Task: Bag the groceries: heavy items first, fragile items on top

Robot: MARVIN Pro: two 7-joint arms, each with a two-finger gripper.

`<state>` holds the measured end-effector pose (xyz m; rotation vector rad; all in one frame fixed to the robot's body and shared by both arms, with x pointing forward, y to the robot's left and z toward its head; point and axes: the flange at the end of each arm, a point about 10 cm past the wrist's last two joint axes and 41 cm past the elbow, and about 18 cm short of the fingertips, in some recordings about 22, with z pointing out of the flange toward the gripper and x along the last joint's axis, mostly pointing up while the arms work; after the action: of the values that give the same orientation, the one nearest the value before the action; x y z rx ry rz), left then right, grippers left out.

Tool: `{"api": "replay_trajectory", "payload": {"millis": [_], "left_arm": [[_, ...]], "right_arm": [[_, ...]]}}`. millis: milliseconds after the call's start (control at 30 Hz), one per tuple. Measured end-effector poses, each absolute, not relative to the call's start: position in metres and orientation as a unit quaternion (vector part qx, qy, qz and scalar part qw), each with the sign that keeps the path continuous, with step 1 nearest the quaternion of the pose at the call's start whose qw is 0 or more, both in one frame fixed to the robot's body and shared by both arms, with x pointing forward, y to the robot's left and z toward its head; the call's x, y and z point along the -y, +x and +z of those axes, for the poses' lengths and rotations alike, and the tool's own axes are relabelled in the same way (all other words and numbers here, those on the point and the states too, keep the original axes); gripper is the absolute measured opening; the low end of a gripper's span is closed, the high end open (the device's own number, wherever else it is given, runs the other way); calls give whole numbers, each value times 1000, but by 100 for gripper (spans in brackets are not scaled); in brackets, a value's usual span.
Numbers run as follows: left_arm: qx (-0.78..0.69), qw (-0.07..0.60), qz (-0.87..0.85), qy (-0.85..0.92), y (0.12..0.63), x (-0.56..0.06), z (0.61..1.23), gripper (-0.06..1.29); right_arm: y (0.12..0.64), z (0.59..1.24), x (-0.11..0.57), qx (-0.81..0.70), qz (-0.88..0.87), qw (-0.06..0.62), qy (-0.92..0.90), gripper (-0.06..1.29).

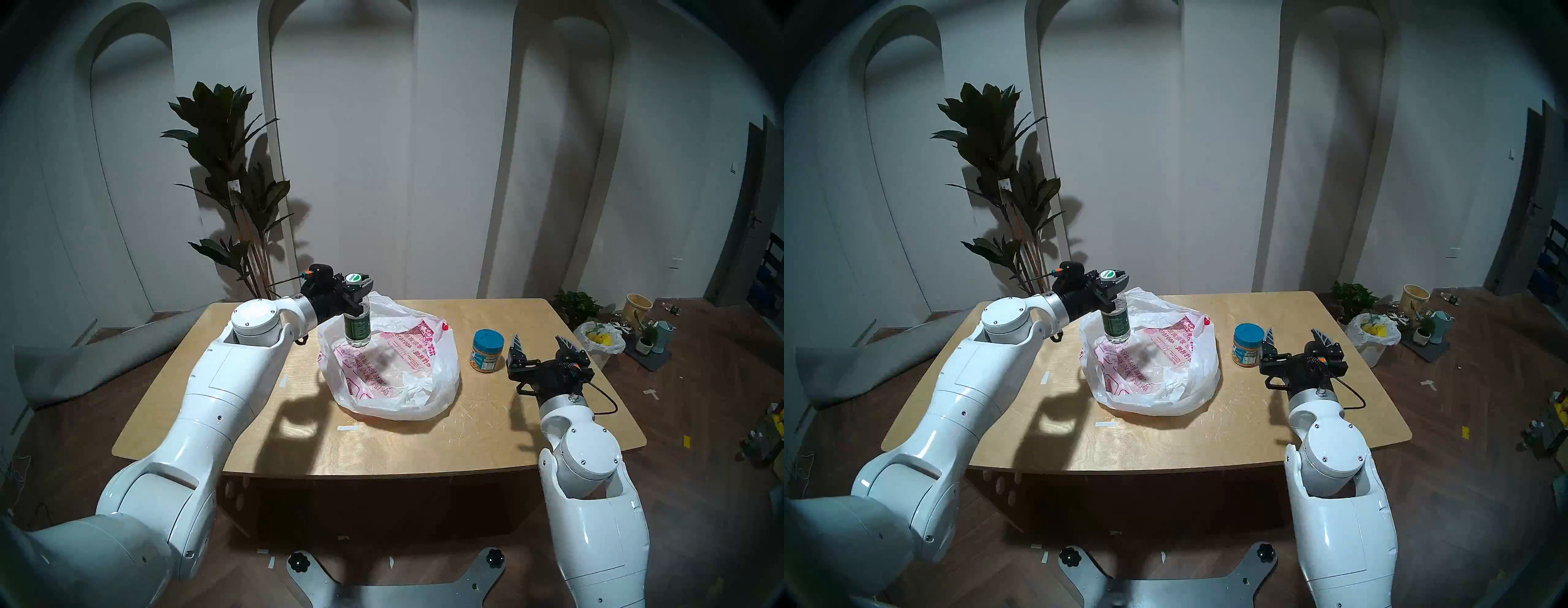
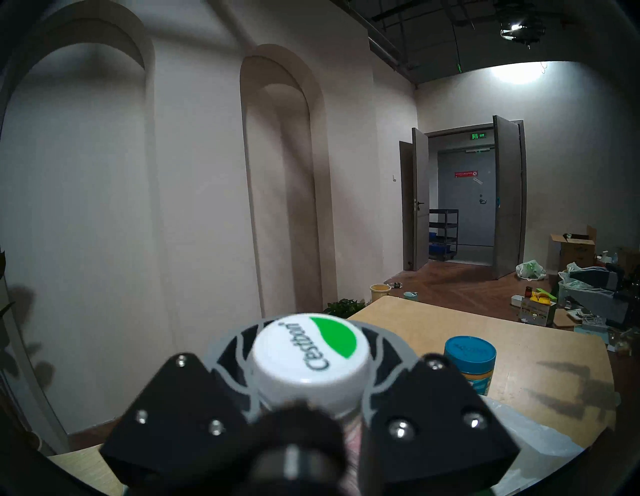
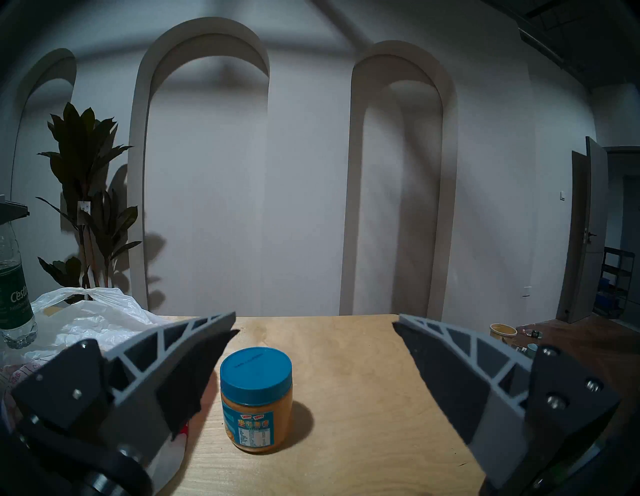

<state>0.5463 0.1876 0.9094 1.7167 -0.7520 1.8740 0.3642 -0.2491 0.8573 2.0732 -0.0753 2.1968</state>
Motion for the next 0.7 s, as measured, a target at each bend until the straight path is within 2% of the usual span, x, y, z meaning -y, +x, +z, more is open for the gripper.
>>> {"api": "replay_trajectory", "payload": {"millis": [467, 700], "left_arm": [[278, 278, 664, 636, 529, -155, 874, 33], [283, 277, 660, 638, 528, -160, 872, 33]], "right_arm": [[364, 857, 249, 25, 726, 60, 685, 125], [364, 857, 249, 25, 726, 60, 685, 125]]}}
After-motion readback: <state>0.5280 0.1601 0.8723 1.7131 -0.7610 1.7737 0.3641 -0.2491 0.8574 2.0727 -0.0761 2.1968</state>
